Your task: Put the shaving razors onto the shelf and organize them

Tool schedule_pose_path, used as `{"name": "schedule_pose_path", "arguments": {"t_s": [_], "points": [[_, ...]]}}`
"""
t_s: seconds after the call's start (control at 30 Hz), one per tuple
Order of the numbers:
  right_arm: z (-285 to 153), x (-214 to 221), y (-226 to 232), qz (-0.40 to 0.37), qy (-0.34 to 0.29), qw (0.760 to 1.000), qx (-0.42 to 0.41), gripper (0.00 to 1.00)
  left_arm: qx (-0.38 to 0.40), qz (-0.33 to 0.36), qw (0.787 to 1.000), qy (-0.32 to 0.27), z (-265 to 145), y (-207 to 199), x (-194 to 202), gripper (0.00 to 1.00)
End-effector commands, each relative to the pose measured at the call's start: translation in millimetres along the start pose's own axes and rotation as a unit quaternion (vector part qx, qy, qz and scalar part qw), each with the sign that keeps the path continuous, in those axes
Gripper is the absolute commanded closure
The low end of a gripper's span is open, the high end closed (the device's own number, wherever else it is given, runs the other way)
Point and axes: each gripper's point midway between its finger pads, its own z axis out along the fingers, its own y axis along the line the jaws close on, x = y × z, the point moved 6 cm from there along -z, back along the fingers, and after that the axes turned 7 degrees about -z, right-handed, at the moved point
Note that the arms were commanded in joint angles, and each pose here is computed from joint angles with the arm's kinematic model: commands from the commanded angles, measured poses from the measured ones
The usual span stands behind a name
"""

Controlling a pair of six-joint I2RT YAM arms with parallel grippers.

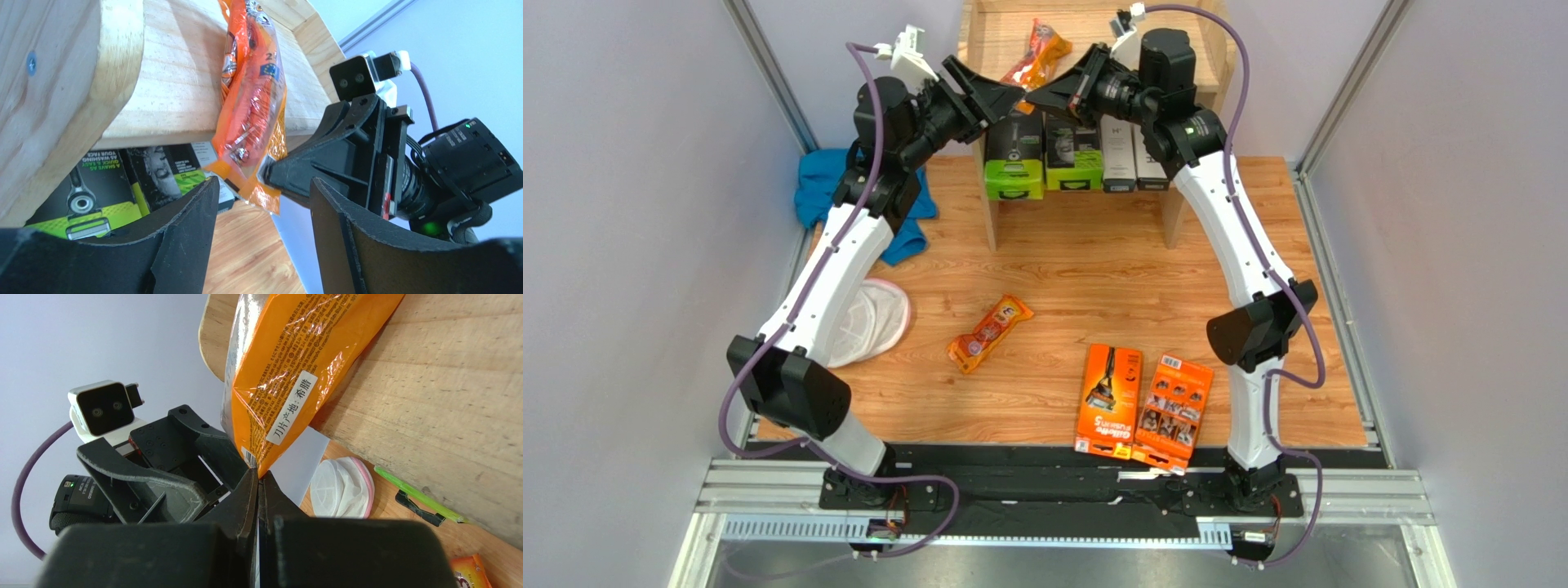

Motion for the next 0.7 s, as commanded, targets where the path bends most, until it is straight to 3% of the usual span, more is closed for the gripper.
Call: {"name": "schedule_pose_path", "arguments": {"t_s": [0.0,0.17,0.57,0.67], "points": [[-19.8,-8.8,34.9,-0.02,-0.012,0.999,-0.045,0.99,0.025,-0.001,1.0,-0.009,6.7,-16.7,-12.2,0.36],[-21.4,-8.5,36.6,-0.019,-0.006,0.998,-0.052,0.99,0.027,-0.006,1.0,-0.005,11.4,-11.9,-9.5,0.48],[-26.9,-7.3,35.0,-0.016,0.011,0.998,-0.059,0.99,0.052,0.002,0.999,-0.012,16.4,-19.0,-14.4,0.48],[-28.7,-6.5,35.8,-0.018,0.015,0.998,-0.062,1.0,0.056,0.001,0.998,-0.007,21.3,-19.4,-14.9,0.61]]}}
